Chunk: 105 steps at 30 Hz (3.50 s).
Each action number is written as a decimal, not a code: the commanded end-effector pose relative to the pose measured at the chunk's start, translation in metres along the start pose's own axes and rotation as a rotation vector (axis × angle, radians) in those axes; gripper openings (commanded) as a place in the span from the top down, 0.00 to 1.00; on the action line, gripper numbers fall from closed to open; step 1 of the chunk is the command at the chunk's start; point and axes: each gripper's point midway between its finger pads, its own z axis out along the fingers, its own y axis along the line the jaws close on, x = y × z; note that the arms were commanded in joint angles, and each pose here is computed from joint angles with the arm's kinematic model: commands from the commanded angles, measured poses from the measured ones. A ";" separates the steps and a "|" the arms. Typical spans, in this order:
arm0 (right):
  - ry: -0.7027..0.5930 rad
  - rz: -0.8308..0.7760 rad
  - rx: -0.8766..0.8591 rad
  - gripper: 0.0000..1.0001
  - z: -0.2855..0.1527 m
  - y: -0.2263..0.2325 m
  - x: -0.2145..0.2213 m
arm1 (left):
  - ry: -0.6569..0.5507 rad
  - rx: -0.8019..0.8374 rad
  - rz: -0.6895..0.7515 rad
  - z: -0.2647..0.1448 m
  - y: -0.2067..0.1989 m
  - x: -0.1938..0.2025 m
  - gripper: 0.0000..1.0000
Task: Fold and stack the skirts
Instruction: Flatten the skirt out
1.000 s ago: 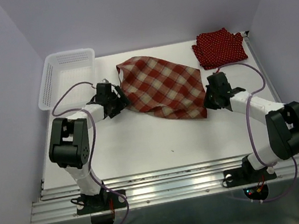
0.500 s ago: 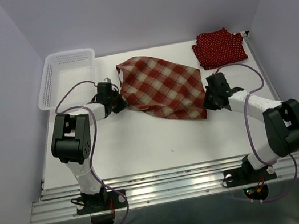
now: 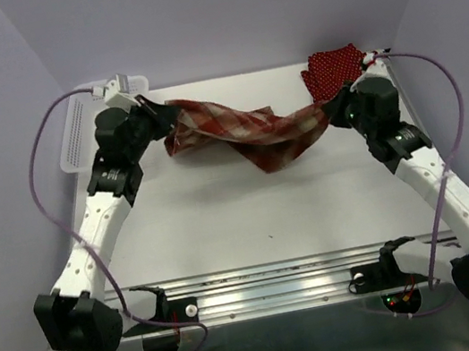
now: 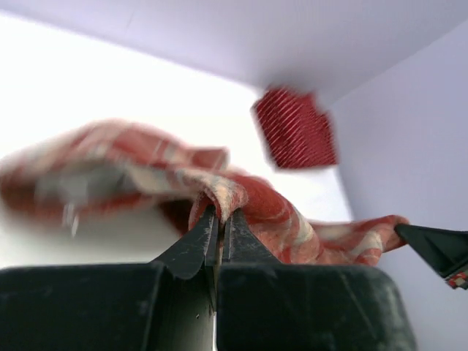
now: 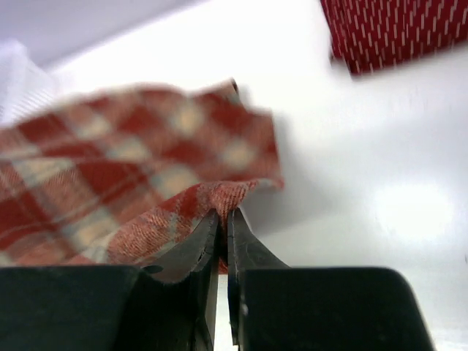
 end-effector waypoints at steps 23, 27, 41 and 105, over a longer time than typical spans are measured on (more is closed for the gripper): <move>-0.677 -0.174 -0.130 0.99 -0.024 0.059 -0.335 | -0.281 0.417 0.235 0.027 -0.167 -0.239 1.00; -0.752 -0.197 -0.222 0.99 -0.048 0.078 -0.369 | -0.356 0.510 0.253 0.004 -0.191 -0.260 1.00; -0.226 -0.152 0.034 0.90 0.025 -0.046 -0.133 | 0.153 0.366 0.075 0.065 -0.016 -0.012 1.00; 0.460 0.137 0.152 0.00 0.049 -0.127 0.105 | 0.829 0.077 0.027 -0.041 -0.021 0.288 0.01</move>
